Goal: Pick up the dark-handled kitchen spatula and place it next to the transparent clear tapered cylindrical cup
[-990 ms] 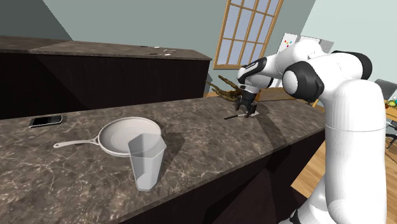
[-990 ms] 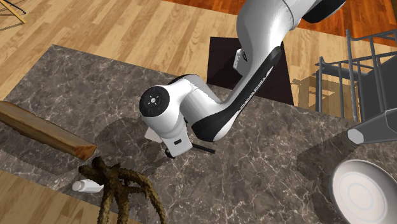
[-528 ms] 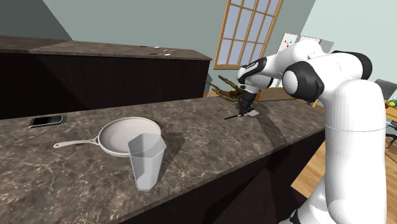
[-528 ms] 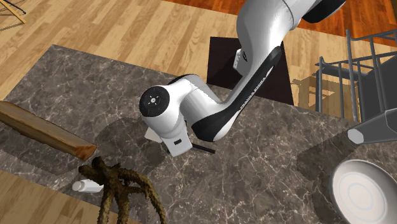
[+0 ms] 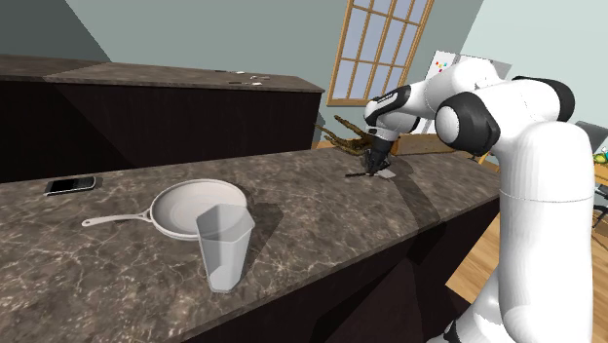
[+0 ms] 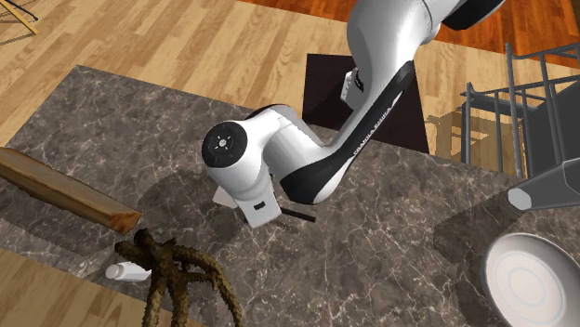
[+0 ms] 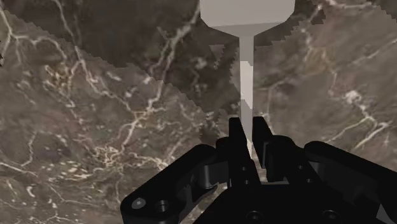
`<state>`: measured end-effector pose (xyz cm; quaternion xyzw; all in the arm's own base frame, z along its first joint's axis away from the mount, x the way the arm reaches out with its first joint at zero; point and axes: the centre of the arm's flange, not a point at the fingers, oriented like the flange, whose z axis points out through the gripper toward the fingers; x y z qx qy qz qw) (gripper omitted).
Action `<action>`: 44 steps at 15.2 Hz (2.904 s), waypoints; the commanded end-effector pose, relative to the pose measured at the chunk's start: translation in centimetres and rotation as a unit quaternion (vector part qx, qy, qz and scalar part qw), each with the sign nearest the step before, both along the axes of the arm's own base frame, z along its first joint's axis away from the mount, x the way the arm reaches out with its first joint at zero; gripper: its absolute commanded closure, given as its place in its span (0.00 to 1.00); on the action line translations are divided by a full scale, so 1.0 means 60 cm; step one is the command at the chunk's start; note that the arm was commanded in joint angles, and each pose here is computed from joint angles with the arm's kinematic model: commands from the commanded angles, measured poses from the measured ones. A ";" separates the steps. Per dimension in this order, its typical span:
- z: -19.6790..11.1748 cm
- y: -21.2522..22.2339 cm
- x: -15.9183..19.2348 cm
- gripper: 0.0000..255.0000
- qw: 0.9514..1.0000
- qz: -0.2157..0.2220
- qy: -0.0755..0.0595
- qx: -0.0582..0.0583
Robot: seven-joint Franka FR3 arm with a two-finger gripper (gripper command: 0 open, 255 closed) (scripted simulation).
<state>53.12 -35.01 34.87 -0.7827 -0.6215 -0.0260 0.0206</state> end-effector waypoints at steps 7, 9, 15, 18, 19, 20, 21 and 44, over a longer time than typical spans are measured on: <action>0.071 -0.002 0.001 1.00 1.000 0.000 0.000 0.000; 0.089 -0.002 0.001 1.00 1.000 0.000 0.000 0.000; 0.141 -0.002 0.001 1.00 1.000 0.000 0.000 0.000; 0.168 -0.002 0.001 1.00 1.000 0.000 0.000 0.000; 0.177 -0.002 0.001 1.00 1.000 0.000 0.000 0.000; 0.185 -0.002 0.001 1.00 1.000 0.000 0.000 0.000; 0.194 -0.002 0.001 1.00 1.000 0.000 0.000 0.000; 0.385 0.020 -0.001 1.00 1.000 0.000 0.000 0.000</action>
